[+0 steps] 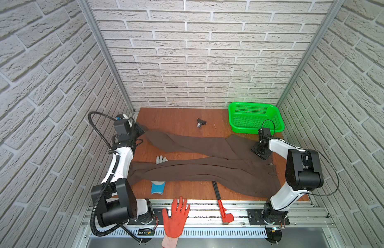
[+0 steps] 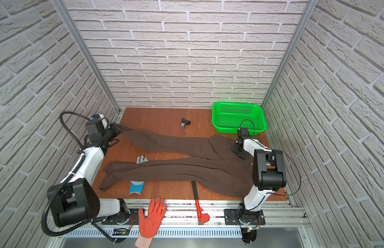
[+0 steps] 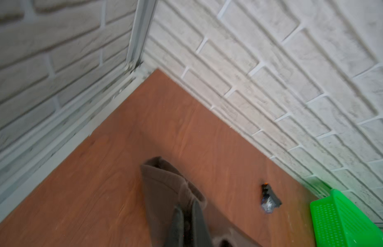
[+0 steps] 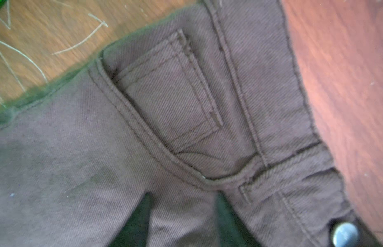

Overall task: Fold and stack the trousers
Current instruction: Flatten out the trousers at the center of the table.

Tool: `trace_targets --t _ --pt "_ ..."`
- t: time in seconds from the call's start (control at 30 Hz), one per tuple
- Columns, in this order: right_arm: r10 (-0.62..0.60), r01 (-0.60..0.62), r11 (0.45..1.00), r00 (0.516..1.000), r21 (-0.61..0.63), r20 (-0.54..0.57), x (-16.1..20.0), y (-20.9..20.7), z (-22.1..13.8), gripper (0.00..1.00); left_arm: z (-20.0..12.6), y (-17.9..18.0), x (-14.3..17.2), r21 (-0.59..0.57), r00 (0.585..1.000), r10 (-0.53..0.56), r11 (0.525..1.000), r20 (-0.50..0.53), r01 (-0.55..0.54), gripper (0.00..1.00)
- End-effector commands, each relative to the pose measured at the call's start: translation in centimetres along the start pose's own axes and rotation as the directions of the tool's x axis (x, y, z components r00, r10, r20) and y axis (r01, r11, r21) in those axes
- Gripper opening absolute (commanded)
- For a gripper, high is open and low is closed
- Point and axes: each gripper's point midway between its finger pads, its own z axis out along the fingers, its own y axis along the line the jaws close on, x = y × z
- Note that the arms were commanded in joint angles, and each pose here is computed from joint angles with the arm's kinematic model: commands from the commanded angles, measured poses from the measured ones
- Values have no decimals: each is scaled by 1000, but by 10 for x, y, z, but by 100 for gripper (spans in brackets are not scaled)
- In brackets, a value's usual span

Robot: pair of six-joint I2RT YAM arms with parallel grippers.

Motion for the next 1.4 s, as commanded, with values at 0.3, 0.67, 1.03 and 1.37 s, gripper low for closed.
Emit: trace_targets --t 0.3,0.67,1.03,1.37 --pt "47 -49 996 999 74 21 -11 -23 1 6 -55 47 -24 -97 977 -81 990 198 102 0" --pt "67 -65 995 998 -81 22 -26 8 -30 5 44 -152 -89 283 996 66 956 67 -82 0" --pt "53 -48 994 997 -94 54 -35 11 -46 6 -102 -243 -180 480 909 105 822 403 -308 0" --pt "56 -52 994 998 -97 37 -30 10 -39 6 -16 -28 -42 176 986 -45 984 161 16 0"
